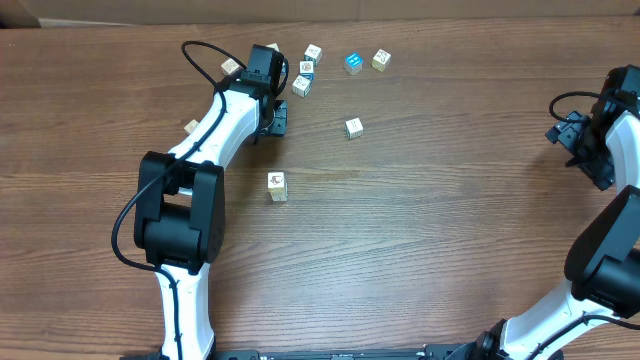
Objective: Form a tower
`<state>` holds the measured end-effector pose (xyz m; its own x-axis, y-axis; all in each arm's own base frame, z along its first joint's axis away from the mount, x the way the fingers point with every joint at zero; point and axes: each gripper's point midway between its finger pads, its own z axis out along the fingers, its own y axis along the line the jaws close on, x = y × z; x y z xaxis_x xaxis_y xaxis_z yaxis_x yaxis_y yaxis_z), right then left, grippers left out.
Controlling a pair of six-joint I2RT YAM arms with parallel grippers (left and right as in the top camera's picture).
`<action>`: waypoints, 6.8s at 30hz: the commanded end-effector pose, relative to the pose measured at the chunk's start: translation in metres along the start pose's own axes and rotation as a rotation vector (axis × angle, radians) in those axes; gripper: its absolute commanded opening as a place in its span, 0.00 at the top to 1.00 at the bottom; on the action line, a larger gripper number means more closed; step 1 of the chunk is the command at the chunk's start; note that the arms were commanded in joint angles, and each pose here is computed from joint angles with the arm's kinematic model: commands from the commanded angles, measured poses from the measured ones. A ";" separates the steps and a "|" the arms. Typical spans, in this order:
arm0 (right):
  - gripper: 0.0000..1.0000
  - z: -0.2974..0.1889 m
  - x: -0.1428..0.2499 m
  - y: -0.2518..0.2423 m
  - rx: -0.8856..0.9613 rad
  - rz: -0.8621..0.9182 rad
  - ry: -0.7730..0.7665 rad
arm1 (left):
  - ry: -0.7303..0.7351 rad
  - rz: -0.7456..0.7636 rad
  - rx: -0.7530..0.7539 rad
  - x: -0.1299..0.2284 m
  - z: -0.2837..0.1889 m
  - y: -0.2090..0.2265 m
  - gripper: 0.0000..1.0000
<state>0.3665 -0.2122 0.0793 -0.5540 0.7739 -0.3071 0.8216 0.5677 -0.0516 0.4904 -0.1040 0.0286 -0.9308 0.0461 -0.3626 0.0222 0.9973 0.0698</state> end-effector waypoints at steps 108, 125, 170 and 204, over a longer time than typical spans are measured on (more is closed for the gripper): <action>0.00 -0.014 -0.012 0.000 -0.016 0.010 -0.046 | -0.069 -0.152 0.378 0.027 -0.253 -0.005 0.96; 0.00 -0.014 -0.012 0.000 -0.016 0.010 -0.046 | 0.054 -0.194 0.211 0.058 -0.234 -0.006 0.96; 0.00 -0.014 -0.012 0.000 -0.016 0.010 -0.046 | 0.084 -0.083 0.035 0.108 -0.139 -0.027 0.96; 0.00 -0.014 -0.012 0.000 -0.016 0.010 -0.046 | 0.057 -0.090 0.024 0.102 -0.138 -0.025 0.95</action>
<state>0.3665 -0.2122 0.0793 -0.5538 0.7738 -0.3074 0.8217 0.5677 -0.0514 0.3442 -0.1337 0.1203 -0.9491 -0.0654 -0.3081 -0.0678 0.9977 -0.0032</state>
